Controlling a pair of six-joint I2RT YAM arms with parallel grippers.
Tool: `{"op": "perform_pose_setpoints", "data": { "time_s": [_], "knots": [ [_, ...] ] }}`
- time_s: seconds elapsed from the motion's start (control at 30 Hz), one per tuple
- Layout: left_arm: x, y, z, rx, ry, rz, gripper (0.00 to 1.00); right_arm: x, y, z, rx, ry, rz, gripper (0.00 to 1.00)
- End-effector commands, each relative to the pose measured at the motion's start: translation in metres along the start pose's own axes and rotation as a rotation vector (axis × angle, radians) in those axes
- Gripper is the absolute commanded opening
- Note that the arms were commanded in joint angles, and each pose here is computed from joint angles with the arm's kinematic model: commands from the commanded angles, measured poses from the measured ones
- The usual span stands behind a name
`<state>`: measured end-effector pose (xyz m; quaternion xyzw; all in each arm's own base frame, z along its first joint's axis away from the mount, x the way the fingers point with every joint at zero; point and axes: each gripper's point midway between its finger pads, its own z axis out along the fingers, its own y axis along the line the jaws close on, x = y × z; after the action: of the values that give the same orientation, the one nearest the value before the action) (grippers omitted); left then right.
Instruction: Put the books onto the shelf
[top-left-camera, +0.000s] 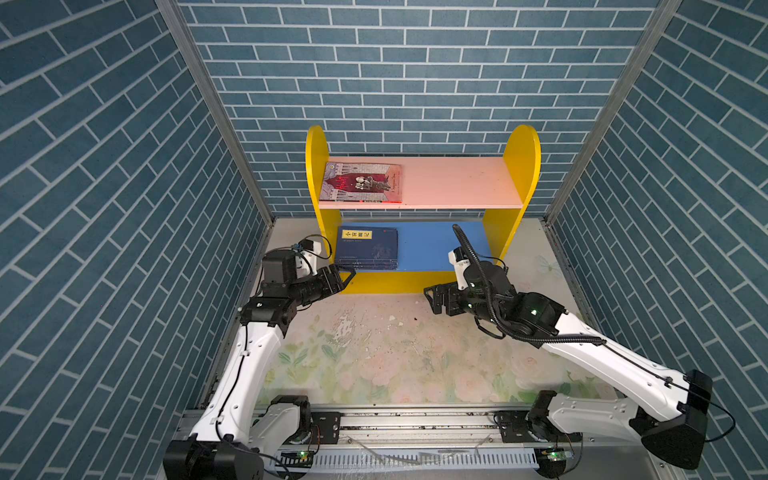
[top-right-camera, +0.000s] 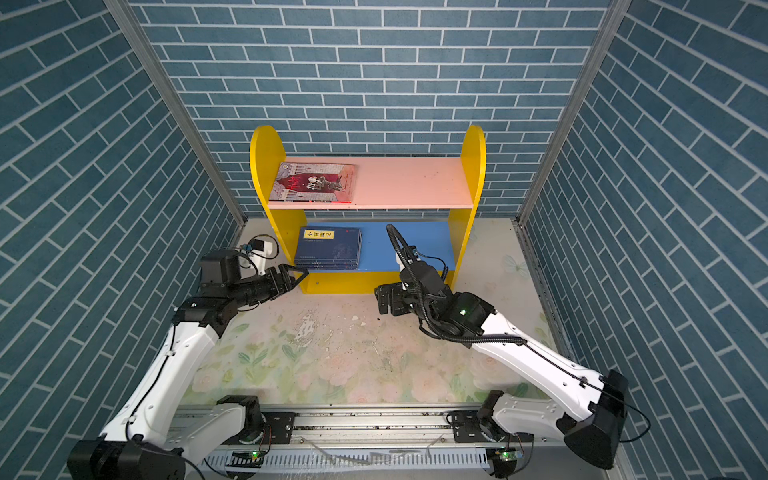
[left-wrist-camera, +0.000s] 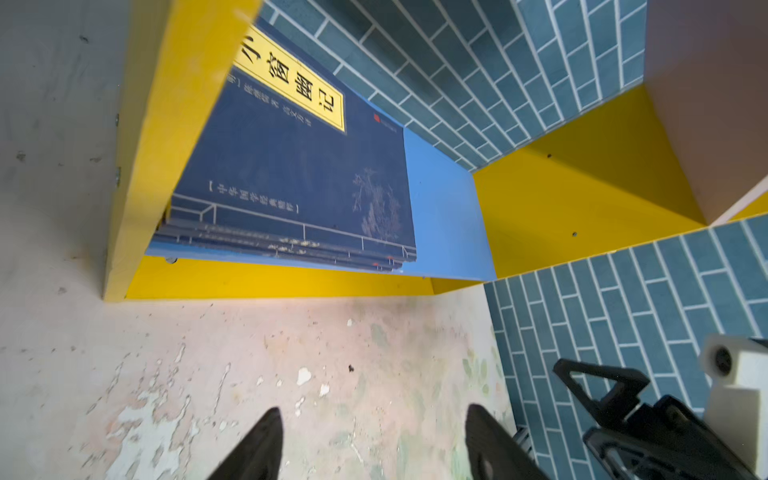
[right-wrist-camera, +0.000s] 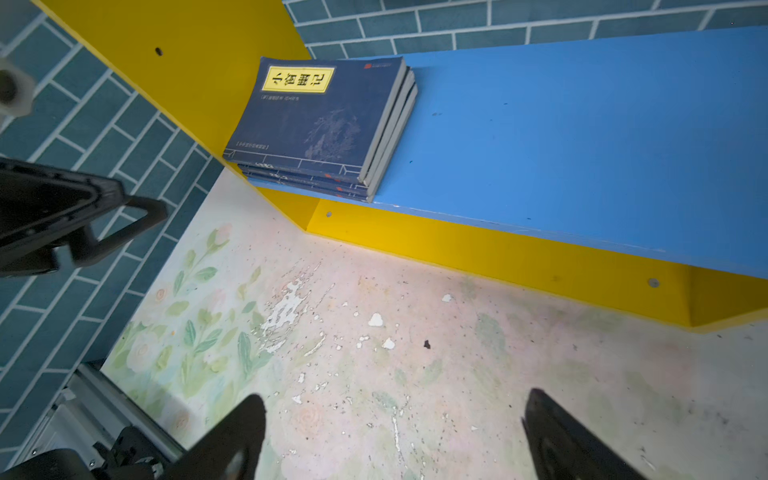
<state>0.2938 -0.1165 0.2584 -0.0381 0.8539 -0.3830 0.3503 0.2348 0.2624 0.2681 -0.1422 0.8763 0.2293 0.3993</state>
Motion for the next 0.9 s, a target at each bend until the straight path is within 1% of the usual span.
{"op": "perform_pose_setpoints", "data": {
  "time_s": [0.0,0.07,0.13,0.17,0.23,0.33,0.37,0.43,0.5,0.6,0.7,0.8,0.87],
  "knots": [
    [0.023,0.005,-0.025,-0.101,0.067,0.208,0.78,-0.005,-0.031,-0.021,0.137,-0.068,-0.103,0.99],
    [0.018,0.011,-0.039,-0.182,0.009,0.306,0.82,-0.011,-0.041,-0.028,0.149,-0.195,-0.118,0.99],
    [0.011,0.02,-0.049,-0.261,-0.05,0.367,0.86,-0.018,-0.051,-0.037,0.165,-0.322,-0.135,0.99],
    [0.007,0.027,-0.054,-0.307,-0.083,0.384,0.87,-0.022,-0.061,-0.044,0.202,-0.378,-0.132,0.99],
    [0.002,0.037,-0.061,-0.362,-0.137,0.404,0.88,-0.026,-0.079,-0.055,0.277,-0.434,-0.141,0.99],
    [-0.005,0.057,-0.064,-0.425,-0.219,0.401,0.9,-0.027,-0.11,-0.067,0.373,-0.444,-0.14,0.99],
    [-0.007,0.066,-0.065,-0.449,-0.247,0.396,0.9,-0.027,-0.124,-0.07,0.407,-0.445,-0.118,0.99],
    [-0.01,0.079,-0.066,-0.489,-0.295,0.381,0.95,-0.026,-0.143,-0.076,0.44,-0.45,-0.079,0.99],
    [-0.013,0.088,-0.068,-0.517,-0.328,0.38,0.96,-0.028,-0.155,-0.084,0.48,-0.468,-0.068,0.99],
    [-0.009,0.112,-0.064,-0.557,-0.334,0.333,0.98,-0.027,-0.176,-0.084,0.561,-0.457,-0.072,0.99],
    [-0.01,0.132,-0.056,-0.56,-0.355,0.291,1.0,-0.025,-0.205,-0.076,0.669,-0.425,-0.099,0.99],
    [-0.011,0.15,-0.045,-0.527,-0.405,0.258,1.0,-0.024,-0.24,-0.07,0.745,-0.443,-0.055,0.99],
    [-0.011,0.159,-0.036,-0.487,-0.441,0.251,1.0,-0.016,-0.268,-0.065,0.806,-0.45,-0.027,0.99]
  ]
}}
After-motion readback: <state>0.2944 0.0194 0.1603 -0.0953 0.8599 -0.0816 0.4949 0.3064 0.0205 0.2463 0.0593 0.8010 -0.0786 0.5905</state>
